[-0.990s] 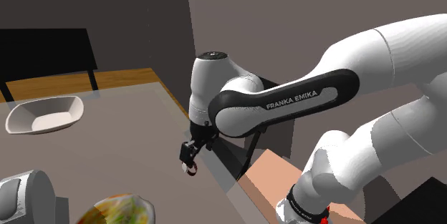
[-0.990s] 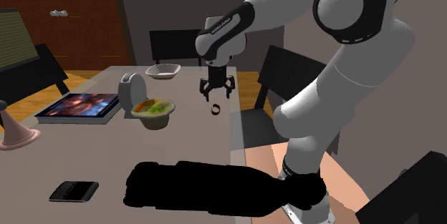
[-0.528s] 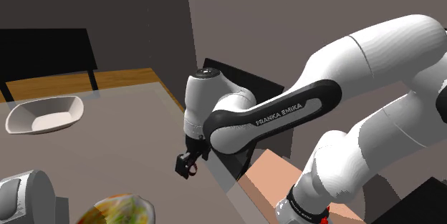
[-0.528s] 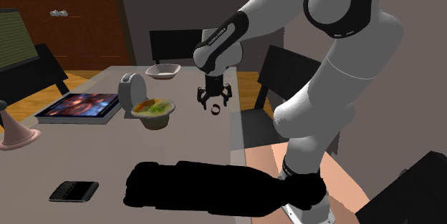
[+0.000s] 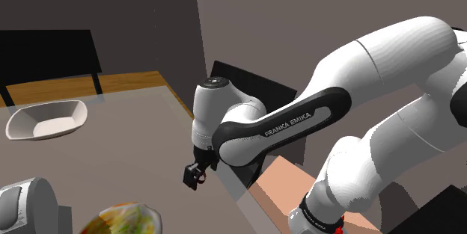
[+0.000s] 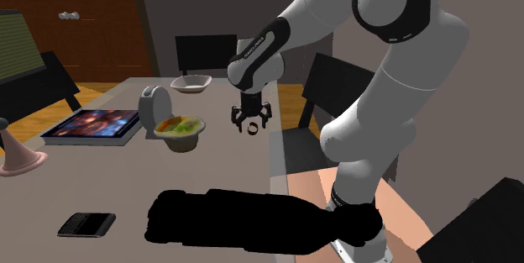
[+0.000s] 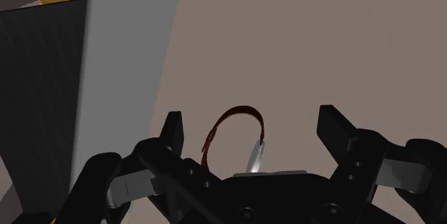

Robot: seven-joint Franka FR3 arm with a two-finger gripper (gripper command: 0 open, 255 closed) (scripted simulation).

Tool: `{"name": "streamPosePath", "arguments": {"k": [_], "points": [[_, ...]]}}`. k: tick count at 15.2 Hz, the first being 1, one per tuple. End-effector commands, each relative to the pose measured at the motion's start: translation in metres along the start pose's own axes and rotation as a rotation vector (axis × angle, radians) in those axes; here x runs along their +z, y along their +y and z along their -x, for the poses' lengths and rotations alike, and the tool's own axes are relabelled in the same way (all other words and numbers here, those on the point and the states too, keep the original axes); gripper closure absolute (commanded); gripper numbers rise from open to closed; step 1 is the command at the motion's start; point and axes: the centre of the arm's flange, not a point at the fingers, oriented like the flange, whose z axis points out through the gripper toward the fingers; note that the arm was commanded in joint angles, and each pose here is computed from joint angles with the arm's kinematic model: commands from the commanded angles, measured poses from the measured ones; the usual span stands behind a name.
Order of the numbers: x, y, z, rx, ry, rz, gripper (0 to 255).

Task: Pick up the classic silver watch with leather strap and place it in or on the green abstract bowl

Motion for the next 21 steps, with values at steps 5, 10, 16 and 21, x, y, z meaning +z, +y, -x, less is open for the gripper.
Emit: {"name": "streamPosePath", "arguments": {"k": [5,10,16,21], "points": [[0.000,0.000,0.000,0.000,0.000,0.000,255],[0.000,0.000,0.000,0.000,0.000,0.000,255],[-0.018,0.088,-0.012,-0.055,0.083,-0.320,0],[-0.003,0.111,-0.018,-0.073,0.111,-0.426,0]]}}
